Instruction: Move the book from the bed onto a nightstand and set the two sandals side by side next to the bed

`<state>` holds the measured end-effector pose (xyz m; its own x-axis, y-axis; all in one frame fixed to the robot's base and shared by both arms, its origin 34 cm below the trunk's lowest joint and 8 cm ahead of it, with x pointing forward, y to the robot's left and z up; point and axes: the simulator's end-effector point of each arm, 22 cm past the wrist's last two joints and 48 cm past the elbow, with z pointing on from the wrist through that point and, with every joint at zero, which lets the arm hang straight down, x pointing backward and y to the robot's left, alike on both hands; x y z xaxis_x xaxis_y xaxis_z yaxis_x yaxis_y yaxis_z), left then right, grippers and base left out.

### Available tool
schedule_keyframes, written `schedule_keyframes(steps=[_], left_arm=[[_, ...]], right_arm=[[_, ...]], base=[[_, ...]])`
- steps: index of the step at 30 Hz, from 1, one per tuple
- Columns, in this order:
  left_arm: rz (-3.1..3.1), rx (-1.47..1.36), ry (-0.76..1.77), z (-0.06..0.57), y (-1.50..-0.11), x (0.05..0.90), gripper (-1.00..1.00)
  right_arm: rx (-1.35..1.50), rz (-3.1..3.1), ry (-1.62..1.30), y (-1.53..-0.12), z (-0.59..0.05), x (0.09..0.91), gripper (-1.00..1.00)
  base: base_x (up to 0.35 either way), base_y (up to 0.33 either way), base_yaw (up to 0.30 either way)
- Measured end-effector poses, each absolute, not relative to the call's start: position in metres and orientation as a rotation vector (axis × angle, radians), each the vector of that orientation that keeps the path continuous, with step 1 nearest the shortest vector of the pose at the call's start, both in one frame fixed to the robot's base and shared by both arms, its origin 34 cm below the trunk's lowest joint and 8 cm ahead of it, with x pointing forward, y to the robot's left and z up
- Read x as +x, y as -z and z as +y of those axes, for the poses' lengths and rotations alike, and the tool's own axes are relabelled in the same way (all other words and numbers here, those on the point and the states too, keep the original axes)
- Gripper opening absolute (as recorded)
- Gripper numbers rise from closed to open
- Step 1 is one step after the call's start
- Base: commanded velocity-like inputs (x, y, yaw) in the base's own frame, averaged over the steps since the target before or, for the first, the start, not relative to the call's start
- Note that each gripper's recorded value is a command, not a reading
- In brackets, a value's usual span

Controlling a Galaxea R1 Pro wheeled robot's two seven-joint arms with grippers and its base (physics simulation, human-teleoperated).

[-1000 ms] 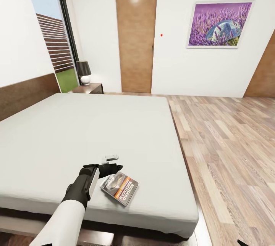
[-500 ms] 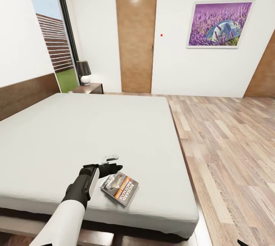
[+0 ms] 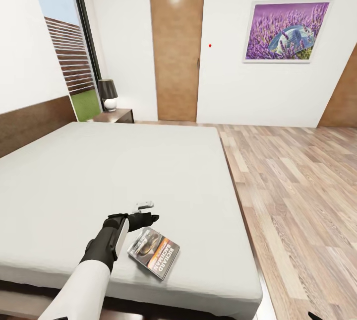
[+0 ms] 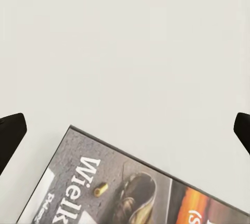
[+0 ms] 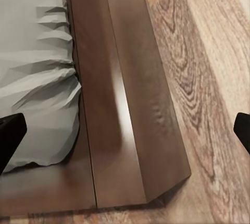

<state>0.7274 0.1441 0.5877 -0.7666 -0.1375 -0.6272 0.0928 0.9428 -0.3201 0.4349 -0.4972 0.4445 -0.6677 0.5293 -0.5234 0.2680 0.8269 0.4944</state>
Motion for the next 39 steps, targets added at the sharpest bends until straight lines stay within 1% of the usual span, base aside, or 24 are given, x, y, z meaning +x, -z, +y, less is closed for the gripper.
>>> schedule_keyframes(steps=[25,39], left_arm=[[2.403,-0.036,0.443,0.144,-0.58,0.726,1.0],[2.403,-0.035,0.444,0.144,-0.553,0.721,1.0]], right_arm=[[0.58,2.322,-0.498,-0.436,-0.497,0.434,1.0],[0.581,2.322,-0.499,-0.409,-0.497,0.428,1.0]], base=[[0.0,0.0,0.0],[0.0,0.0,0.0]])
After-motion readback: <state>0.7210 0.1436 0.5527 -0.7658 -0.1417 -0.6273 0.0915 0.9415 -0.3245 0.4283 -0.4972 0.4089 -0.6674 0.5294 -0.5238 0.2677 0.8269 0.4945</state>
